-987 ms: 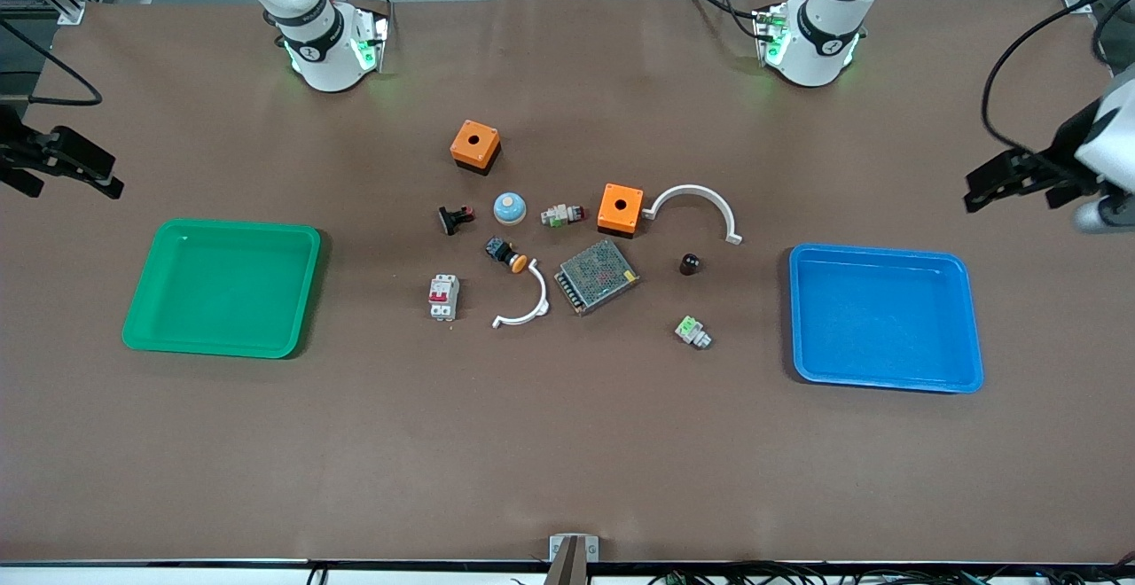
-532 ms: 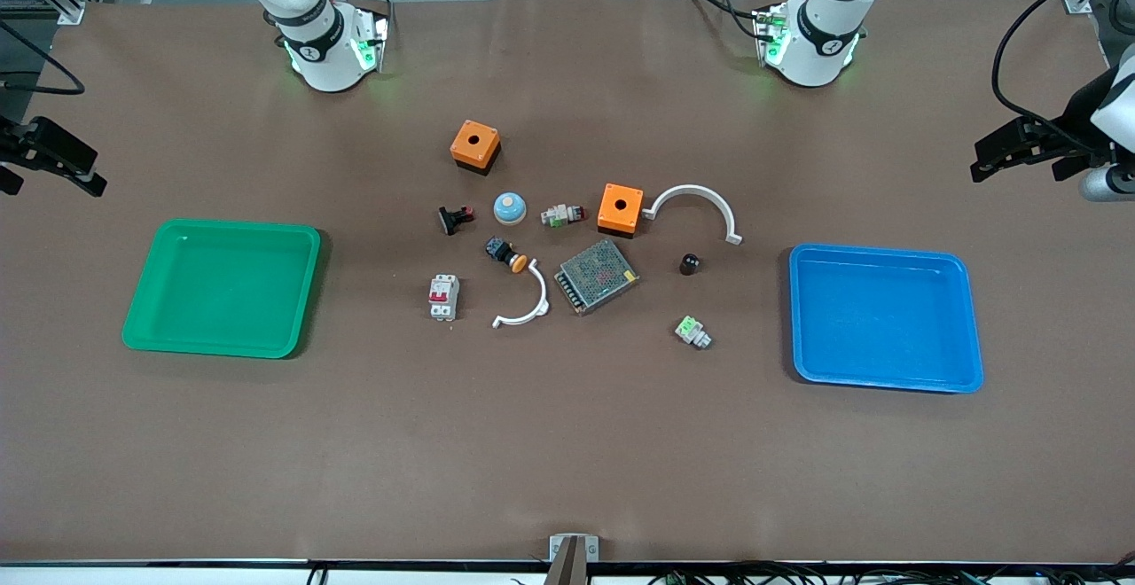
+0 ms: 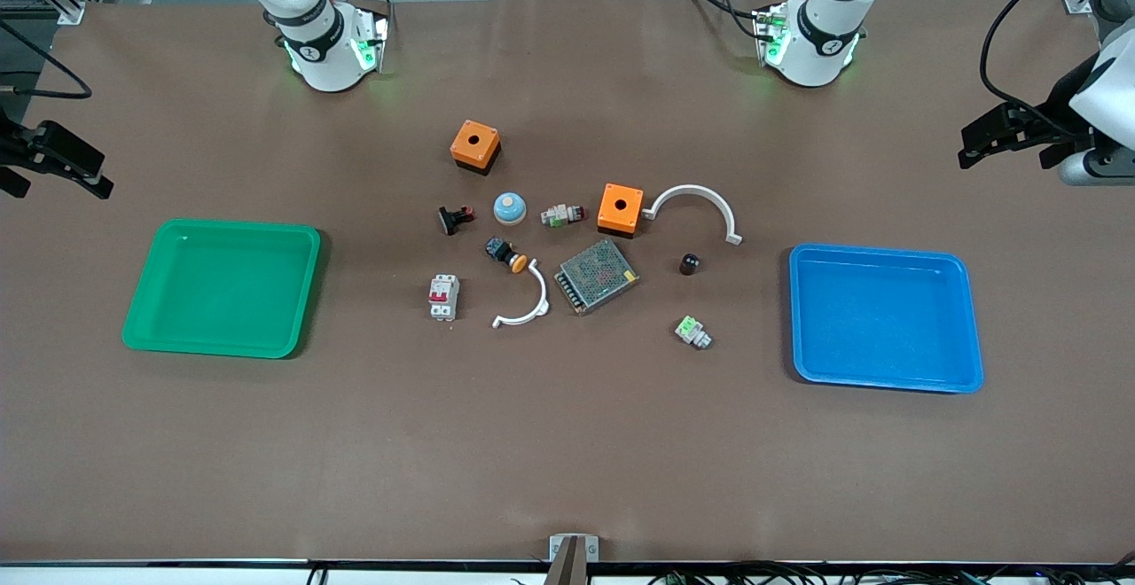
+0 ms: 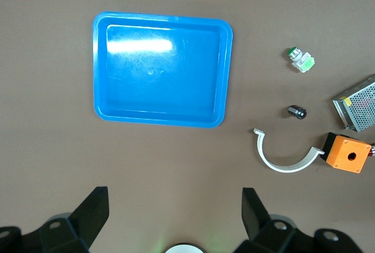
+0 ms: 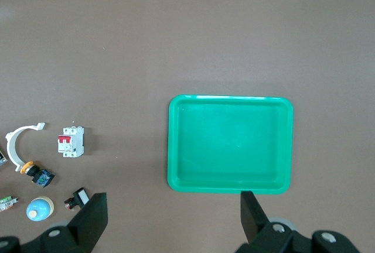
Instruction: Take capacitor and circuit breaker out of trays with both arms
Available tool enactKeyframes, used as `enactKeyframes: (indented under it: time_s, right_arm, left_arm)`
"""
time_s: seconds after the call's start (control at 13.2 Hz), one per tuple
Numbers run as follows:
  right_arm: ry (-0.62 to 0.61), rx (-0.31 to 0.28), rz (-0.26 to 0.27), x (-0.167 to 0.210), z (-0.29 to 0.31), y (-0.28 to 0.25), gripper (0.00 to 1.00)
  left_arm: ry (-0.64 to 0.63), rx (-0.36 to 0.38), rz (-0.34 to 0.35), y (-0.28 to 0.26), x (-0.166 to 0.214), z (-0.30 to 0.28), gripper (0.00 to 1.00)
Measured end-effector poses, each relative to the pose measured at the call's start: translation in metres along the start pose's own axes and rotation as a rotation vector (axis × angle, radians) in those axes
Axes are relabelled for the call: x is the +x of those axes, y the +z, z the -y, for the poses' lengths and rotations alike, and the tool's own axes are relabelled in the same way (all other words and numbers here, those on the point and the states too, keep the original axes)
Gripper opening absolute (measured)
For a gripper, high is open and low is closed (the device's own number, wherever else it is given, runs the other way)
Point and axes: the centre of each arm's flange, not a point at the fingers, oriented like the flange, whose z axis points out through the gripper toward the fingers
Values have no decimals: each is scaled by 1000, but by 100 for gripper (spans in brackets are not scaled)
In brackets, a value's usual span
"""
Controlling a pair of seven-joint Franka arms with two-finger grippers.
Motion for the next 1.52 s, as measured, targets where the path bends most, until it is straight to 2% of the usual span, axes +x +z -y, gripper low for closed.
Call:
enactKeyframes:
  time_s: [1.52]
  right_arm:
    - [-4, 0, 3, 1, 3, 2, 100]
  left_arm:
    - [1, 2, -13, 0, -5, -1, 100]
